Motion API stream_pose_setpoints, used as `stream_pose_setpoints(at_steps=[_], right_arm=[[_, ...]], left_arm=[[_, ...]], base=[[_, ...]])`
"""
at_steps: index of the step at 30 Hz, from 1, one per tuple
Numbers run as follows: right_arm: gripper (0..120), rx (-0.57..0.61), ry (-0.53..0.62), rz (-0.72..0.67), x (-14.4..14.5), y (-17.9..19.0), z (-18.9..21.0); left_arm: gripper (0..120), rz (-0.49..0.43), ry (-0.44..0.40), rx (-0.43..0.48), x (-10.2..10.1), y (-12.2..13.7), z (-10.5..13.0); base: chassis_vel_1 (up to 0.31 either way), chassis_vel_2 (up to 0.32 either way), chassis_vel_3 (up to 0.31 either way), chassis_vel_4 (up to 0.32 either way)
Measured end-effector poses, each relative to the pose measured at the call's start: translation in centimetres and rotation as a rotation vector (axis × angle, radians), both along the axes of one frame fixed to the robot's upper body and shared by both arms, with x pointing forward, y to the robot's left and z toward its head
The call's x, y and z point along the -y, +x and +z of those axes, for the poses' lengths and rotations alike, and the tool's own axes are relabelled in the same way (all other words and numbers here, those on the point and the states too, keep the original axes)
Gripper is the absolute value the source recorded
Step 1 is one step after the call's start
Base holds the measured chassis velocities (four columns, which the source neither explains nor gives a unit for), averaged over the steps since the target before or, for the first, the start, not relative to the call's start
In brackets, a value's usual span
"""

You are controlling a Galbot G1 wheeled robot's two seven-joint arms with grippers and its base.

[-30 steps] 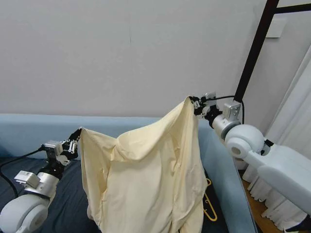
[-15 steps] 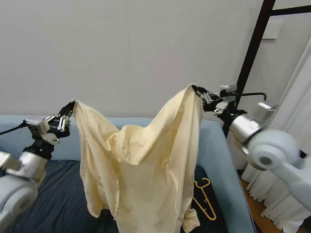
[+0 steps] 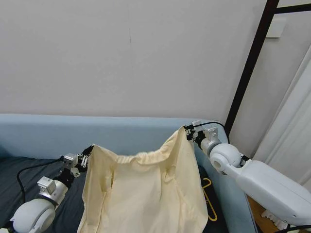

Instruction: Pick up the clothes from the sofa and hang them on the clothes hanger.

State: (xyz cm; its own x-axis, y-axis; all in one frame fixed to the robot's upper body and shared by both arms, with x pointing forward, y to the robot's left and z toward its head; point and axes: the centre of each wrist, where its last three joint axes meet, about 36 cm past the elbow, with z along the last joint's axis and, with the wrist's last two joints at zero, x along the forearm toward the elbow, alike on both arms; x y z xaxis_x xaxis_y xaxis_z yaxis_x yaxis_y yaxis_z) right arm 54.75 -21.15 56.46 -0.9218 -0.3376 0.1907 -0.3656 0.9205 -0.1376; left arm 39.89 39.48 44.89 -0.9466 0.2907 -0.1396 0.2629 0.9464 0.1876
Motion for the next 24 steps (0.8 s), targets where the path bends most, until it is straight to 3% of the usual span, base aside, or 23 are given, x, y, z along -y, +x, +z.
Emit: stream_pose_setpoints(at_steps=[3, 5, 7, 8, 9, 11, 13, 14, 16, 20, 24], right_arm=[[0, -0.006, -0.009, 0.002, 0.2, -0.6, 1.2], [0, 0.012, 0.034, 0.024, 1.6, -1.1, 4.1], [0, 0.038, 0.091, 0.057, 2.9, -0.5, 5.5], [0, 0.030, 0.062, -0.016, 3.6, 0.9, 5.0], [0, 0.030, 0.062, -0.016, 3.6, 0.9, 5.0], [0, -0.055, -0.062, -0.140, 3.9, 2.5, 2.1], [0, -0.145, -0.174, -0.170, 3.4, 2.6, -1.2], [0, -0.145, -0.174, -0.170, 3.4, 2.6, -1.2], [0, -0.196, -0.212, -0.141, 2.7, 1.2, -3.0], [0, -0.227, -0.235, -0.106, 2.5, -0.4, -3.1], [0, -0.232, -0.214, -0.066, 2.5, -2.4, -1.4]], left_arm=[[0, -0.013, -0.008, 0.009, -0.3, -0.1, 0.4], [0, -0.021, -0.043, 0.045, -0.9, 0.2, 1.0], [0, 0.068, -0.098, 0.049, -1.9, 1.0, 0.9], [0, 0.137, -0.079, 0.005, -3.2, 1.5, -0.5], [0, 0.137, -0.079, 0.005, -3.2, 1.5, -0.5], [0, 0.178, 0.040, -0.103, -5.1, 1.0, -4.2], [0, 0.123, 0.118, -0.167, -5.2, -0.7, -7.3], [0, 0.123, 0.118, -0.167, -5.2, -0.7, -7.3], [0, 0.036, 0.125, -0.195, -4.0, -2.5, -8.8], [0, -0.045, 0.101, -0.165, -2.7, -3.3, -8.8], [0, -0.104, 0.066, -0.088, -2.3, -3.0, -7.3]], base=[[0.000, 0.000, 0.000, 0.000], [0.000, 0.000, 0.000, 0.000], [0.000, 0.000, 0.000, 0.000], [0.000, 0.000, 0.000, 0.000], [0.000, 0.000, 0.000, 0.000], [0.000, 0.000, 0.000, 0.000], [0.007, 0.031, 0.010, -0.002], [0.014, 0.062, 0.021, -0.004], [-0.001, 0.058, 0.024, -0.014], [0.000, 0.000, 0.000, 0.000], [0.000, 0.000, 0.000, 0.000]])
